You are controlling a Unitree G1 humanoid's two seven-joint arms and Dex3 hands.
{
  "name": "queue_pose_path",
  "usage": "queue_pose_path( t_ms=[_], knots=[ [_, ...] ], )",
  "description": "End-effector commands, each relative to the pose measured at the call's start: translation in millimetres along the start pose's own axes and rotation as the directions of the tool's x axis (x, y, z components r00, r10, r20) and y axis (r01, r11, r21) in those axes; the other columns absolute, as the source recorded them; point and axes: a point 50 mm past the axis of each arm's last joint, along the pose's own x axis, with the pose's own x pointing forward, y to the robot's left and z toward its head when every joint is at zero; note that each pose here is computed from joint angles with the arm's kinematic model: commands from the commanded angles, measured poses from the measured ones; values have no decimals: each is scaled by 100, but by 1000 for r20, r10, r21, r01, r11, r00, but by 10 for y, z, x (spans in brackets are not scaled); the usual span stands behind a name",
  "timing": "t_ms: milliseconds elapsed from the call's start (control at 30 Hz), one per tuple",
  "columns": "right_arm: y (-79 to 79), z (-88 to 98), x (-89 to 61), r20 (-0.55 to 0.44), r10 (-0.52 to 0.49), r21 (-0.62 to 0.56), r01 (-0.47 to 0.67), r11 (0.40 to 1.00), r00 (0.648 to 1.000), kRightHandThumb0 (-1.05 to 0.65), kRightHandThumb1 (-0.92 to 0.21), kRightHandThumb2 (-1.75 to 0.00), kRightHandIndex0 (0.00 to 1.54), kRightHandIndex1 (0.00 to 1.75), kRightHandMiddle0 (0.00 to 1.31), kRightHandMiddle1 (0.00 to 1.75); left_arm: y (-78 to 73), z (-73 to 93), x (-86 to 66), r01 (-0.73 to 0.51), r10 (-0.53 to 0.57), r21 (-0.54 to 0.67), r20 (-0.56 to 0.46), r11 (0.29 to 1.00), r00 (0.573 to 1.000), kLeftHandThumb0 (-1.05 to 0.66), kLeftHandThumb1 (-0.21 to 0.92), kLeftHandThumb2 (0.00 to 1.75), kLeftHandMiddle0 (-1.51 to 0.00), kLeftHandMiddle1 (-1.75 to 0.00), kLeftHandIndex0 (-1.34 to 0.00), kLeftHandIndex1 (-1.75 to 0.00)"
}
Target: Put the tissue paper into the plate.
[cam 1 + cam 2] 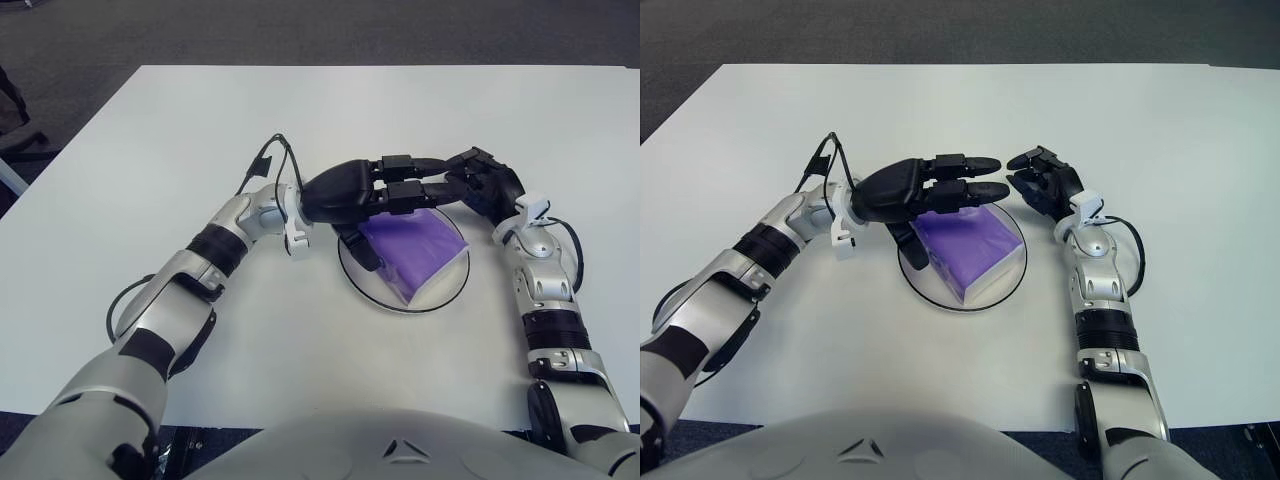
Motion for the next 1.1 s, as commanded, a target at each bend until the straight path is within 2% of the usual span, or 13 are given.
queue_pose_path(
  t_ms=[0, 200, 333, 467, 733, 867, 967, 1067],
  knots=[
    [44, -319, -117, -137, 3, 48, 4, 999, 991, -1, -92, -17, 64, 130, 47, 125, -6, -19, -52, -11, 10, -22, -28, 1000, 1000, -105, 92, 72, -17, 0, -10, 0],
    [35, -338, -118, -129, 9, 29, -5, 1000, 992, -1, -92, -16, 64, 130, 47, 125, 54, -85, -119, -64, 63, -10, -80, 998, 995, -105, 92, 72, -15, 0, -9, 0],
    [43, -342, -105, -128, 12, 26, -9, 1000, 992, -1, -92, -17, 64, 132, 46, 125, 174, -164, -236, -96, 104, 63, -143, 993, 984, -105, 92, 73, -15, 0, -8, 0],
    [39, -339, -106, -128, 12, 23, -9, 1000, 992, -1, -92, -18, 64, 133, 45, 124, 271, -217, -338, -171, 189, 103, -204, 980, 961, -105, 92, 74, -15, 0, -8, 0],
    [30, -326, -110, -128, 11, 19, -8, 1000, 992, -1, -92, -17, 63, 133, 46, 124, 303, -217, -413, -366, 366, 46, -248, 929, 897, -104, 92, 83, -19, -2, -14, -3],
    [19, -324, -119, -129, 8, 19, -6, 1000, 992, -1, -92, -17, 63, 132, 47, 124, 375, -220, -501, -384, 389, 73, -269, 920, 881, -103, 92, 86, -21, -2, -17, -4],
    [20, -322, -120, -130, 7, 19, -4, 1000, 991, -1, -92, -17, 63, 132, 47, 124, 484, -298, -602, -362, 383, 126, -316, 924, 868, -102, 92, 88, -21, -2, -19, -5],
    [21, -320, -119, -131, 5, 18, -3, 1000, 991, -1, -92, -17, 63, 132, 47, 124, 526, -350, -665, -355, 383, 144, -345, 924, 857, -102, 92, 89, -22, -1, -19, -5]
  ],
)
